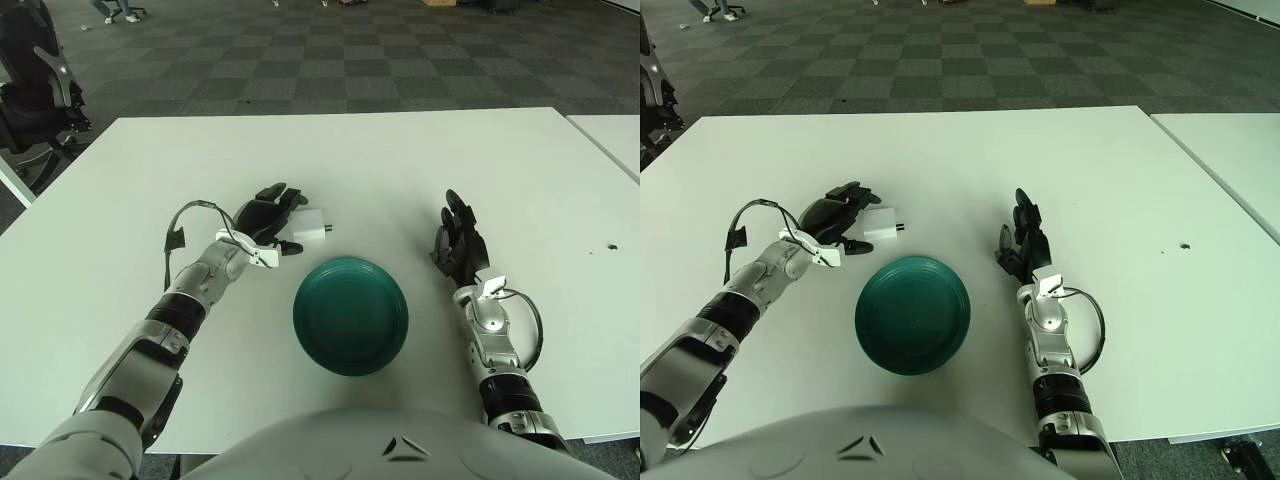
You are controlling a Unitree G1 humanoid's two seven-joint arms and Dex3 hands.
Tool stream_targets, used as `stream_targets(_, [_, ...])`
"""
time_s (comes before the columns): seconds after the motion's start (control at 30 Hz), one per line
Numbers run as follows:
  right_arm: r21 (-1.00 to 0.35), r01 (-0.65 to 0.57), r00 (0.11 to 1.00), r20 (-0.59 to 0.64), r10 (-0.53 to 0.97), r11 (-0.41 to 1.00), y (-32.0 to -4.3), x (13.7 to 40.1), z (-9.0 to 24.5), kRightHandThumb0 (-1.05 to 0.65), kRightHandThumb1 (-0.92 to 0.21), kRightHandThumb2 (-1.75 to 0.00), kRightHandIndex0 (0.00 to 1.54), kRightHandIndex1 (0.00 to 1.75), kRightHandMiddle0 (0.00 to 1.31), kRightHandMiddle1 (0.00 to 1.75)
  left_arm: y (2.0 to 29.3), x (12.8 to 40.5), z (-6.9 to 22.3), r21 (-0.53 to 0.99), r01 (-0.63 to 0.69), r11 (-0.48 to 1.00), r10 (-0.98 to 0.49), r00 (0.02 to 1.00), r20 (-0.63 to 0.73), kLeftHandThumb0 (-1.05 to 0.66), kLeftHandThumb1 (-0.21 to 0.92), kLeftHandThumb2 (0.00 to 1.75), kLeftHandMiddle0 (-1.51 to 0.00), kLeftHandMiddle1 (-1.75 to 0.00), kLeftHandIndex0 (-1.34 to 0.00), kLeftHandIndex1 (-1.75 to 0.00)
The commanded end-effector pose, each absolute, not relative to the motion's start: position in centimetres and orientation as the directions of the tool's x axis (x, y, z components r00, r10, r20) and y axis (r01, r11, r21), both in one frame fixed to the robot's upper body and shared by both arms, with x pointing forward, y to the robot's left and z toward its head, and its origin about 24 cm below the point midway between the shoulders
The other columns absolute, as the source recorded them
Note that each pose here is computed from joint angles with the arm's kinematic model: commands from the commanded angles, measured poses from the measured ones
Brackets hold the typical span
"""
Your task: Put the charger into the plate.
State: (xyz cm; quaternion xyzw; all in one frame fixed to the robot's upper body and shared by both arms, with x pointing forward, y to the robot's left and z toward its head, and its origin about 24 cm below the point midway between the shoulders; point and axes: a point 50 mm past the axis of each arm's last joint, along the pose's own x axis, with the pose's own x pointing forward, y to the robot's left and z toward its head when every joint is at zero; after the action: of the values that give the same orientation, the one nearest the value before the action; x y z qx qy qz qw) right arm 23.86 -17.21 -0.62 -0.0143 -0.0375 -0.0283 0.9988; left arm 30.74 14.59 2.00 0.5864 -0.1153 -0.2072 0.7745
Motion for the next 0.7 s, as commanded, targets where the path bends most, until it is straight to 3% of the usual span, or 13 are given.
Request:
stream_targets(0.0, [-0.047, 0.102, 0.85, -0.515, -0.112, 0.994, -16.9, 12.5, -11.6, -0.86, -0.92, -0.79, 0.07, 0.0, 0.0, 0.31, 14.4, 32.4, 3.2, 0.948, 0.15, 0.281, -0.414, 0.91, -0.021, -1.05, 0.92, 0.51, -0.14, 0.0, 0.0, -1.04])
stream_targets(0.67, [-0.058, 0.081, 0.85, -0.517, -0.099, 0.995, -16.5, 13.2, -11.7, -0.84, -0.92, -0.81, 0.07, 0.0, 0.0, 0.27, 13.0, 33.7, 4.2, 0.949, 0.062, 0.308, -0.317, 0.947, 0.041, -1.05, 0.92, 0.65, -0.08, 0.0, -0.06, -1.14])
